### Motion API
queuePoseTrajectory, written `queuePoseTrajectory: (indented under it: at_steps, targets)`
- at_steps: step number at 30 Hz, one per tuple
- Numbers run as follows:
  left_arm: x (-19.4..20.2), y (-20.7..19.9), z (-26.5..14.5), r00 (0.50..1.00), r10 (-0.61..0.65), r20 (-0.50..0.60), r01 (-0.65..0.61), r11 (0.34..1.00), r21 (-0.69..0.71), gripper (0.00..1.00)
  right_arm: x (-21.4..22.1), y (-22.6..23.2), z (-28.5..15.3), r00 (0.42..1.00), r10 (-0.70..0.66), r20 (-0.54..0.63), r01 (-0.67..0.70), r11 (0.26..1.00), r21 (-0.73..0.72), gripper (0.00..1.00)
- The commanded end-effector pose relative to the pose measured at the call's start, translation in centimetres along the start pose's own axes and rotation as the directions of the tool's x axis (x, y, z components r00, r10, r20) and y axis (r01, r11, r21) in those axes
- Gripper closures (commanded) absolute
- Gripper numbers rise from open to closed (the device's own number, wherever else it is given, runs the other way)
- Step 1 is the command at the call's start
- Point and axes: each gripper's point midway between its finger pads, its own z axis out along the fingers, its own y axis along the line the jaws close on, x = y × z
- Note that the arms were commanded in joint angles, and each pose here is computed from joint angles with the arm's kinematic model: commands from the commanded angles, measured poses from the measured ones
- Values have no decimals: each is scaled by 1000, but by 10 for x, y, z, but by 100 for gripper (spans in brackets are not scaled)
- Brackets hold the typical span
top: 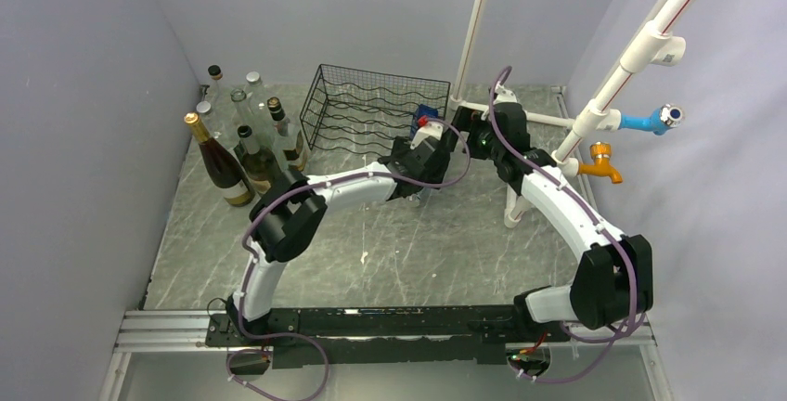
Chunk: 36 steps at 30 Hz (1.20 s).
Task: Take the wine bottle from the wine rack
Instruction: Pick up the wine bottle from the wine rack.
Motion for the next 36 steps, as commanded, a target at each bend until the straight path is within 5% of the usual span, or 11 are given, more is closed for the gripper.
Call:
queuePoseTrajectory:
  at_steps: [1, 20, 23, 31, 36]
  targets:
    - [6, -5, 7, 1000, 11, -9, -11, 1000, -22, 8, -14, 11, -1, 998, 55, 41, -53, 998, -41, 0]
    - [31, 11, 31, 998, 14, -56, -23, 985, -170, 25, -7, 5, 5, 996, 83, 11, -83, 996, -33, 0]
    - [33, 13, 30, 998, 23, -63, -34, 983, -181, 36, -6, 5, 6, 997, 83, 9, -83, 996, -32, 0]
    - [30, 21, 10, 997, 41, -60, -51, 983, -179, 89, -5, 5, 7, 997, 82, 1, -82, 996, -35, 0]
    - [18, 29, -21, 996, 84, -2, -83, 977, -196, 100, -2, 7, 8, 997, 80, -10, -81, 996, -47, 0]
